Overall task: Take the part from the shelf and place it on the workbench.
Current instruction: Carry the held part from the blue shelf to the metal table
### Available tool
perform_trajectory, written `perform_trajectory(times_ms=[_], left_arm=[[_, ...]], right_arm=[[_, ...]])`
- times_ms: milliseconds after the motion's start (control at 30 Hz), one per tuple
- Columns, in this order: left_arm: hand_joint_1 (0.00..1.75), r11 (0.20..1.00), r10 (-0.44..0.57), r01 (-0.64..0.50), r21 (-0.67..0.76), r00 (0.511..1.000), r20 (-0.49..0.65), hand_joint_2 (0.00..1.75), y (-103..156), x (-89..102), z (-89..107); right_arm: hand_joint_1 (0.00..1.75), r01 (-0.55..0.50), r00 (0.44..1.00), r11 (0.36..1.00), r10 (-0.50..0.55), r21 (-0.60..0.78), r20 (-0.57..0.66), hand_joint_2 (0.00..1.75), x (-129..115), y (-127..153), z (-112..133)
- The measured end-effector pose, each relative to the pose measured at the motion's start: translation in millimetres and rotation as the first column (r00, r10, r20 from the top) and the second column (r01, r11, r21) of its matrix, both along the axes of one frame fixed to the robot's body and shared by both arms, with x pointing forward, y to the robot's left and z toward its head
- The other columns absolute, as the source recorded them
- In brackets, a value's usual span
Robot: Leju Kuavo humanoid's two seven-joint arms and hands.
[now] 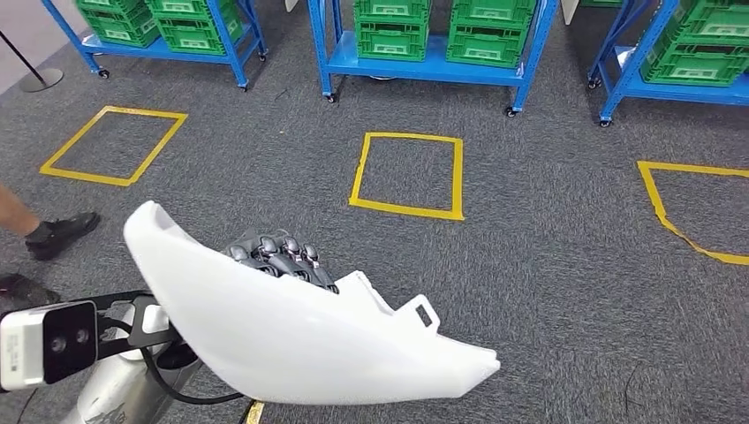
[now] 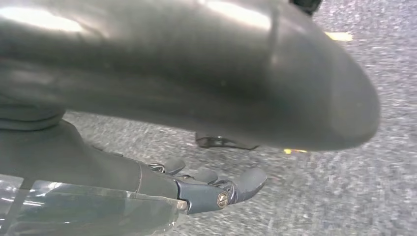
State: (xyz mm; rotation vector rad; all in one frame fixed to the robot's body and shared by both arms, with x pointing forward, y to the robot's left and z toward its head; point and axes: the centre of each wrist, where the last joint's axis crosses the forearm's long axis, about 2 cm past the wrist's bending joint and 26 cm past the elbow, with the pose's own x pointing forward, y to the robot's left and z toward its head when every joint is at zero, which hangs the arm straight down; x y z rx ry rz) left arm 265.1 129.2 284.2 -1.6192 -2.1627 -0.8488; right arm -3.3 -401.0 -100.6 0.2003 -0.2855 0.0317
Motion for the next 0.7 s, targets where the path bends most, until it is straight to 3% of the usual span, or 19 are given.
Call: perform_trajectory(times_ms=[700], left_arm=[[1.75, 0.999, 0.031, -0.031, 0.009, 0.999, 0.005, 1.75, -0.2, 2.7, -3.6]], right_arm=[[0.0, 0.005, 1.0, 1.0, -0.005, -0.008, 0.011, 0.0, 1.6, -2.0, -0.1]])
